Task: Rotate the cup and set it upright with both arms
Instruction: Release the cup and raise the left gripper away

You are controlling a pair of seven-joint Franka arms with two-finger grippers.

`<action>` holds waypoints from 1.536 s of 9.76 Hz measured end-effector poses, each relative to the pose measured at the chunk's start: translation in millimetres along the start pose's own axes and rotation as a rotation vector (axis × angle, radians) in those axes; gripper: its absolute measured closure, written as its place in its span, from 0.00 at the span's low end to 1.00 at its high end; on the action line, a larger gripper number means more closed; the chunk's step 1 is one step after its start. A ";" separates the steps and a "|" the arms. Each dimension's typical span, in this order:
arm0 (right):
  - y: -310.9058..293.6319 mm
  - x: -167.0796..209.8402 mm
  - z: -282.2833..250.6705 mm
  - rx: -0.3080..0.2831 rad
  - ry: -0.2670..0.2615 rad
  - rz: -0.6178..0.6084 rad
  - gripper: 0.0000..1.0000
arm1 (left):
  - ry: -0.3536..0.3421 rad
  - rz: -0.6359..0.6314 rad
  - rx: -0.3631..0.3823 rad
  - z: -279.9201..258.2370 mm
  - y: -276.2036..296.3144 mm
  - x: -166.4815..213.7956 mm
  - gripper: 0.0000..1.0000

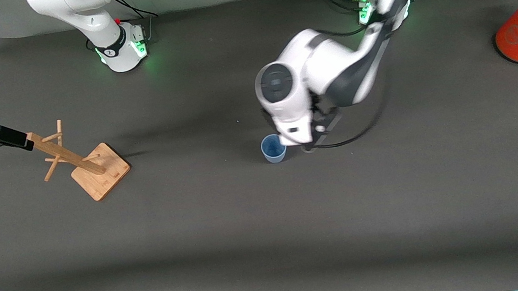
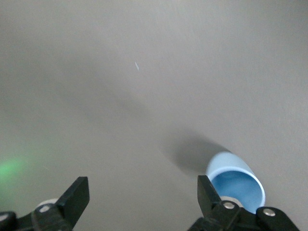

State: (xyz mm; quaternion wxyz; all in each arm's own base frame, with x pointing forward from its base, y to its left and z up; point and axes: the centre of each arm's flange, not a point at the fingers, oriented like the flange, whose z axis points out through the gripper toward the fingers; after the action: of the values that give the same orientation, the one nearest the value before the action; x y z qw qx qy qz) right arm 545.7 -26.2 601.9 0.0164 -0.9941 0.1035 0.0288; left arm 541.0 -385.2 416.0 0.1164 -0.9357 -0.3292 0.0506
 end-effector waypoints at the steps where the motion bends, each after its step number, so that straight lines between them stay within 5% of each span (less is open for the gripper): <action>1: -1.1 -1.4 -3.5 0.000 -0.001 0.002 0.00 | -0.019 0.063 0.006 -18.5 -30.4 42.1 0.00; 4: 0.5 -1.3 -2.9 0.000 -0.005 -0.023 0.00 | -0.073 0.279 0.020 -43.1 -116.7 138.6 0.00; 7: 3.0 -0.6 -3.2 -0.006 -0.001 -0.085 0.00 | -0.075 0.548 -0.013 -69.0 -219.3 196.2 0.00; 9: 4.2 -0.2 -3.5 -0.012 0.002 -0.106 0.00 | -0.068 0.688 -0.058 -91.2 -284.9 214.4 0.00; 12: 5.1 0.6 -4.1 -0.023 0.009 -0.113 0.00 | 0.024 0.672 -0.164 -126.2 -363.7 212.5 0.00; 15: 5.3 1.2 -4.5 -0.028 0.014 -0.115 0.00 | 0.084 0.706 -0.187 -122.6 -375.7 211.7 0.00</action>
State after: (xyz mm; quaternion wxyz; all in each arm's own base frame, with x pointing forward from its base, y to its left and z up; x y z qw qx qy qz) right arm 546.0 -31.8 606.2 0.0035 -0.9987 0.0457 0.0221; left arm 499.7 9.1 625.3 0.0193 -0.9995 0.0157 0.0187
